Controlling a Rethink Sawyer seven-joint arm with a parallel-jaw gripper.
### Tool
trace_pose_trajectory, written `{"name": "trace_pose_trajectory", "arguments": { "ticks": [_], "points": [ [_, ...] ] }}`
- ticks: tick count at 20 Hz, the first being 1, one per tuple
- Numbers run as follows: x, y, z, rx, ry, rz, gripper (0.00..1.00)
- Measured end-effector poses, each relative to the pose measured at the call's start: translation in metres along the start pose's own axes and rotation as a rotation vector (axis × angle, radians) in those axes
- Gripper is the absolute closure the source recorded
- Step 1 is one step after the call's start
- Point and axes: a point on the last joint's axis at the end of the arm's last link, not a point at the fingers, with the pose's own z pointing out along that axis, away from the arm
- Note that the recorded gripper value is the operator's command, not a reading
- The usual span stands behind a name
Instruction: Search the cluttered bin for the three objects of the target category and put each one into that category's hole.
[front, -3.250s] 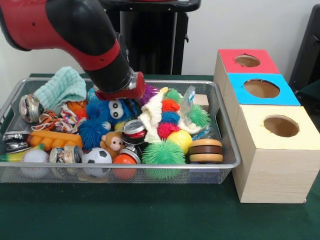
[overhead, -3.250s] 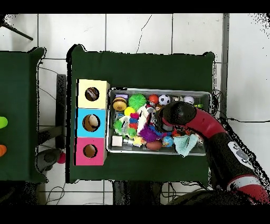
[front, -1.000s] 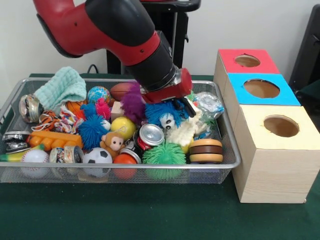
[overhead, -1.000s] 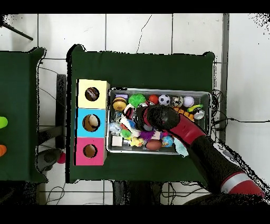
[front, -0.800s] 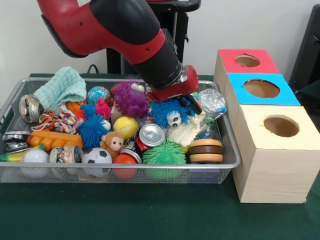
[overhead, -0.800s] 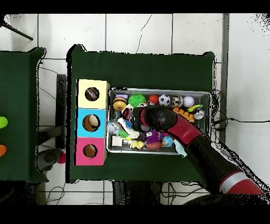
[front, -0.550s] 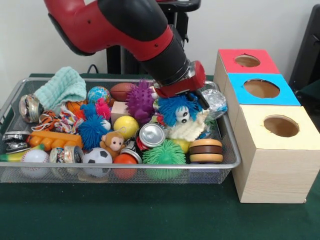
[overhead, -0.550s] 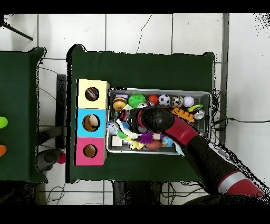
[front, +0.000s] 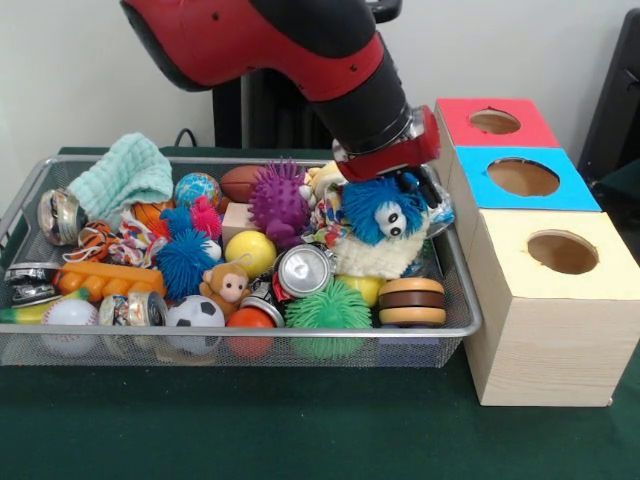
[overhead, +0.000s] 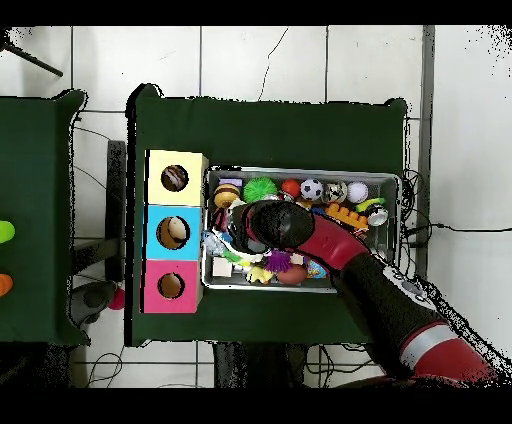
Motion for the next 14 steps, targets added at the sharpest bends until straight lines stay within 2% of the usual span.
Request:
{"name": "trace_pose_trajectory", "arguments": {
  "ticks": [3, 11, 12, 14],
  "points": [
    [0.0013, 0.005, 0.0026, 0.039, -0.002, -0.022, 1.0],
    [-0.001, 0.003, 0.0011, 0.11, -0.02, -0.071, 1.0],
    [-0.0011, 0.0017, 0.0004, 0.121, -0.023, -0.081, 0.0],
    [-0.0015, -0.0013, 0.0002, 0.147, -0.029, -0.107, 0.0]
  ]
}}
